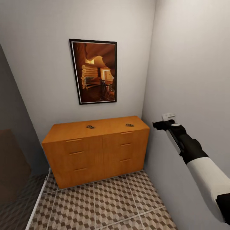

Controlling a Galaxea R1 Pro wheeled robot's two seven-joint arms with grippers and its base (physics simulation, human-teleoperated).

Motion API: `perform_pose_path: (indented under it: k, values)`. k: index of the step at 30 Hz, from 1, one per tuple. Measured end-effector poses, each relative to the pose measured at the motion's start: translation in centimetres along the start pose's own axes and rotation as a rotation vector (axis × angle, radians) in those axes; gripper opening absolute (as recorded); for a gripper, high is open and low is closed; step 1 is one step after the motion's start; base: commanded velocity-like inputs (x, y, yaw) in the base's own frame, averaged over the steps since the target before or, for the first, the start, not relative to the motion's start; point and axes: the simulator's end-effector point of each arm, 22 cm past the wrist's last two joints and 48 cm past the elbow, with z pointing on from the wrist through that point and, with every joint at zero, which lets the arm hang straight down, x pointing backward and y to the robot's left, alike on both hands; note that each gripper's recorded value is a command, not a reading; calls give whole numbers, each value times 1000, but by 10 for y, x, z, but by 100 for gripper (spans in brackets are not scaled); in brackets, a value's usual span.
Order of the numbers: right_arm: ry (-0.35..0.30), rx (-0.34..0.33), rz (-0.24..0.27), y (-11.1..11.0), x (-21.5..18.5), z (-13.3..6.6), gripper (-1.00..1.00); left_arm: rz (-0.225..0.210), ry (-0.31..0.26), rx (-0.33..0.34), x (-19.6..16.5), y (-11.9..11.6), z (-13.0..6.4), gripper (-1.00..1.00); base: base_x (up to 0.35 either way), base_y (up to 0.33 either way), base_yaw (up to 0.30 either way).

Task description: Take the four mousetraps from the cabinet in the bathroom and place them on the bathroom floor. Make sure all four end up on the same floor surface, and ensure that at least two of them are either under or directly next to the same bathroom sink.

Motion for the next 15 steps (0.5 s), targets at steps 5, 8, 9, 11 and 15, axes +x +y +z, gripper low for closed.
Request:
perform_pose_path:
  k: [5,8,9,11,15]
  values:
    - [-7,-75,2,13,-13,0,100,-1,1,3,0,-2,0,100,0,0,0]
    - [-23,-120,0,21,-26,-1,100,-1,2,3,0,-2,0,100,0,0,0]
    - [-29,-132,0,23,-31,-2,100,-1,2,3,0,-2,0,100,0,0,0]
    - [-47,-181,-5,31,-45,-4,100,-1,2,3,0,-3,0,100,0,0,0]
    - [-61,-317,-28,58,-54,-13,100,-1,2,3,0,-3,0,100,0,0,0]
